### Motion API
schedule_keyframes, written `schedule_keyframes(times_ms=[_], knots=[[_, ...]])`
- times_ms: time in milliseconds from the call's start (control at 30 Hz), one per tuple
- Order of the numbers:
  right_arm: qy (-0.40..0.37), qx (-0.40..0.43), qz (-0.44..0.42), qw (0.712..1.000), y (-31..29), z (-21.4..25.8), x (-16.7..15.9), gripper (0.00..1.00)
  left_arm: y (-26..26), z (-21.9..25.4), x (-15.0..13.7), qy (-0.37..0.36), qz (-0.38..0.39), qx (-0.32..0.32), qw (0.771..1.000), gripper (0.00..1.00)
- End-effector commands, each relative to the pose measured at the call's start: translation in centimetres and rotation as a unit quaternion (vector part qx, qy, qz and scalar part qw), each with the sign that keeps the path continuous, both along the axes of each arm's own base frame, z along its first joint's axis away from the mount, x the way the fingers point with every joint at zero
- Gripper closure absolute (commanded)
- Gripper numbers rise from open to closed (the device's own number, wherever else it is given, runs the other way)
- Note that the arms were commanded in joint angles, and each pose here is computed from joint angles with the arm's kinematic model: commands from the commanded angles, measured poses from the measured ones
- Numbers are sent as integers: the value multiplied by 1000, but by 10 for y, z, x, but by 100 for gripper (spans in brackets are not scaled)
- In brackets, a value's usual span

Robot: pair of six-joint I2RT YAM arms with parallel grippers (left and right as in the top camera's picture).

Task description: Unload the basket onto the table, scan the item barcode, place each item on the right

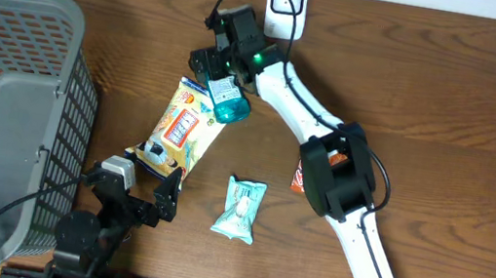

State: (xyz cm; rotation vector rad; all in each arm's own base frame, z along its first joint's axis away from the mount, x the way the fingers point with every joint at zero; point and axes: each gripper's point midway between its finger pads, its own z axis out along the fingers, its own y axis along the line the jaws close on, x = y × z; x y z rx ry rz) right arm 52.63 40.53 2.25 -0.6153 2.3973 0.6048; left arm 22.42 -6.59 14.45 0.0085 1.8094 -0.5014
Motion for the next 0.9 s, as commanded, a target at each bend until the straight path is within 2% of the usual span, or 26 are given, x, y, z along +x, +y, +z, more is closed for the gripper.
schedule_keyframes(times_ms=[0,33,200,267,333,433,633,767,800,833,867], knots=[[13,-14,-24,1000,-1,-11,-4,9,-2,-13,-2,16,-8,10,1000,2],[17,-18,-21,999,-1,-13,-6,13,-2,-13,-2,16,-8,10,1000,2],[37,-60,8,997,-8,-27,-24,48,-2,-13,-2,16,-8,10,1000,2],[54,-88,14,995,-17,-35,-33,59,-2,-13,-2,16,-8,10,1000,2],[71,-126,4,990,-34,-45,-39,67,-2,-13,-2,16,-8,10,1000,2],[95,-173,-10,980,-57,-54,-49,72,-2,-12,-2,16,-8,10,1000,2],[170,-231,-3,958,-93,-52,-83,76,-2,-13,-2,16,-8,10,1000,2],[180,-246,13,952,-104,-34,-93,73,-2,-13,-2,16,-8,10,1000,2],[171,-244,18,955,-104,-22,-91,59,-2,-13,-2,16,-8,10,1000,2],[166,-240,16,956,-104,-14,-90,40,-2,-13,-2,16,-8,10,1000,2],[159,-236,15,959,-104,-4,-89,30,-2,-13,-2,16,-8,10,1000,2]])
